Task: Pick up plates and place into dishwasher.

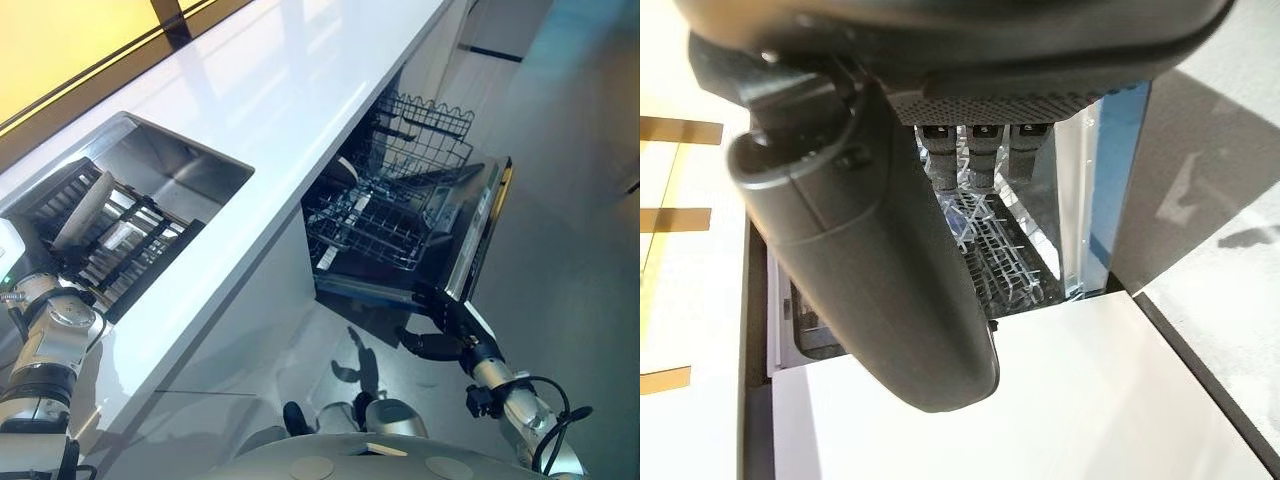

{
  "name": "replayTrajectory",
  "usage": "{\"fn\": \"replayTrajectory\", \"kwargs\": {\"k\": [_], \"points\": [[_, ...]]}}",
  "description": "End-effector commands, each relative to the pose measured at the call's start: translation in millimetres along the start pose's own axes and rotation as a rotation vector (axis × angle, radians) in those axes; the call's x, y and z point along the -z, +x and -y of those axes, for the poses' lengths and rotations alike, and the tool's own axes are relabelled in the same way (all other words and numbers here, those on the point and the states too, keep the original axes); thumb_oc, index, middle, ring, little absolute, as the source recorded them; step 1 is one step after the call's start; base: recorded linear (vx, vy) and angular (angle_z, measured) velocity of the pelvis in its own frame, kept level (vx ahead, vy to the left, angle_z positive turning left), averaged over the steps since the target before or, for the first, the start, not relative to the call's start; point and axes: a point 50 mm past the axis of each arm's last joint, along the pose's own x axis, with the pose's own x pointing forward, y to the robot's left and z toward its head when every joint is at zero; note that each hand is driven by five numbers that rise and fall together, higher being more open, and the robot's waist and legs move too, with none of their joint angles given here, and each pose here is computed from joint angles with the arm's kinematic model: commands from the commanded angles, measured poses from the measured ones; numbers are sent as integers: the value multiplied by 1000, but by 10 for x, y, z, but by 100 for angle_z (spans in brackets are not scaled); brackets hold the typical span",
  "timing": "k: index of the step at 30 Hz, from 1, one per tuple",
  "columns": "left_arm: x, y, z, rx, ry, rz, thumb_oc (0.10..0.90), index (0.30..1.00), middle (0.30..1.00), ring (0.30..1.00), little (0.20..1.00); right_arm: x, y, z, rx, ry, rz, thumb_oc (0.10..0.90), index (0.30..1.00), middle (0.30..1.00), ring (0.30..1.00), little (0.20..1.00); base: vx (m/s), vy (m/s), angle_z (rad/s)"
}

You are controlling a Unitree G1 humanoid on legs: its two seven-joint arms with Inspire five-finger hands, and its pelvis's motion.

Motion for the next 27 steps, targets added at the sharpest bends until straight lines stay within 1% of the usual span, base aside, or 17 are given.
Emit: {"fn": "replayTrajectory", "kwargs": {"k": [1,6,11,14,20,27], "points": [[-200,310,-519,-232,-22,107,207,392,392,392,307,-471,97,11,-5,-24,260,800,900,900,900,900,0,0,0],[-342,316,-572,-261,-96,188,210,394,394,394,310,-441,93,14,-11,-28,246,800,900,900,900,900,0,0,0],[-651,311,-718,-331,-198,341,152,345,345,345,252,-427,86,8,-15,-28,248,800,900,900,900,900,-17,3,1],[-856,276,-852,-386,-269,449,169,359,359,359,269,-460,97,1,-12,-37,270,800,900,900,900,900,-47,11,4],[-1143,137,-1026,-453,-409,610,196,382,382,382,296,-557,135,-20,-3,-44,320,800,900,900,900,900,-31,0,2],[-1352,10,-1169,-462,-520,730,171,361,361,361,271,-693,157,-21,22,-58,379,800,900,900,900,900,-5,-1,0]]}}
